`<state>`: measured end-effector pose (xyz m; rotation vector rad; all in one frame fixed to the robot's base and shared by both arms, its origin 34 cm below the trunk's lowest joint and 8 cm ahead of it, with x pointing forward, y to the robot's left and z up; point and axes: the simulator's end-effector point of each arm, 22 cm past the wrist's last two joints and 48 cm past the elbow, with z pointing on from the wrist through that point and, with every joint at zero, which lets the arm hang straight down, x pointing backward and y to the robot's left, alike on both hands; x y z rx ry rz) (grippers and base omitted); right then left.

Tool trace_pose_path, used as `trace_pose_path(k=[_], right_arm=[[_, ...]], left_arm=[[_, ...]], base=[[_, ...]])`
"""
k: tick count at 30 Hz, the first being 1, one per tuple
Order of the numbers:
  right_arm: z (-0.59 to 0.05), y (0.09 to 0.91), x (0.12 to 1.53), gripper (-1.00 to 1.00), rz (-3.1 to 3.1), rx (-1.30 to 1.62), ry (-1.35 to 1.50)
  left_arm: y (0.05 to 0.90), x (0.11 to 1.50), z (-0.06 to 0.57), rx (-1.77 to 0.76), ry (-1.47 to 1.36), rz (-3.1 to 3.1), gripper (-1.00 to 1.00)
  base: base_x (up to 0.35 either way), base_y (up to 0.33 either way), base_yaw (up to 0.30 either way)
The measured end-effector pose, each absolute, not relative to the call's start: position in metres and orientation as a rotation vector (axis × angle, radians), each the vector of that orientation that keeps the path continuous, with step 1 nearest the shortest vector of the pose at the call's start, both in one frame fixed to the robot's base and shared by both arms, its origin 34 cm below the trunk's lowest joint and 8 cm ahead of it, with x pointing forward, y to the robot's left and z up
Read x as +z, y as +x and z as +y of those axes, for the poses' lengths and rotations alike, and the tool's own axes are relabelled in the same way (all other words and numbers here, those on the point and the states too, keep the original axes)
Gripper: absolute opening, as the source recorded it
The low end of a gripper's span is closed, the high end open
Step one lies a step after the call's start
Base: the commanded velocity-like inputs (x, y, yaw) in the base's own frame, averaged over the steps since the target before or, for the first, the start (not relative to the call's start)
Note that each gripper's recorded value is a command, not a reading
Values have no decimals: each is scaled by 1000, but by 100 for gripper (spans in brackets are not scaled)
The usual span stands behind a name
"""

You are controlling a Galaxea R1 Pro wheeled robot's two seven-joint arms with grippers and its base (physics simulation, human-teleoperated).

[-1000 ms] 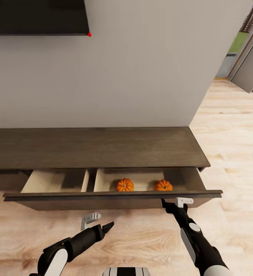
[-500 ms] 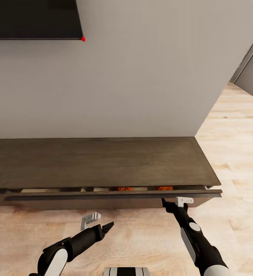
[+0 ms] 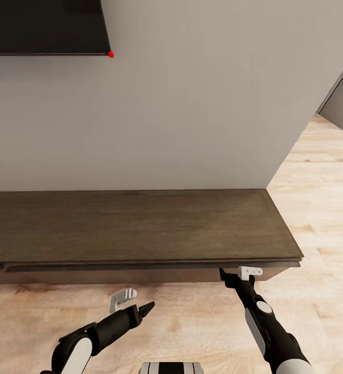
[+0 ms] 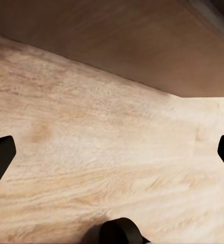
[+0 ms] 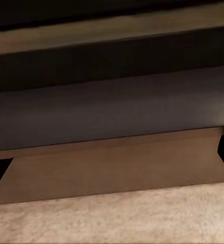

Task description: Place each of the two pumpkins and all three candles from the living room inside a cabinet in the living room (use any cabinet), then make sure every cabinet is closed, and position the cauldron so it is next to a table in the living room.

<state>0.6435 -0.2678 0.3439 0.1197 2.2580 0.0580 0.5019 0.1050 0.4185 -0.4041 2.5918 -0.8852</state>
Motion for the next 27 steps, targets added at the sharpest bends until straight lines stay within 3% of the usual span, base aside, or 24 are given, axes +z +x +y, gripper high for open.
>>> trace_pose_path(k=[27], right_arm=[[-268, 644, 344, 100, 2257, 59, 123]], left_arm=[[501, 413, 107, -871, -415, 2593, 100]], base=[[12, 0, 0]])
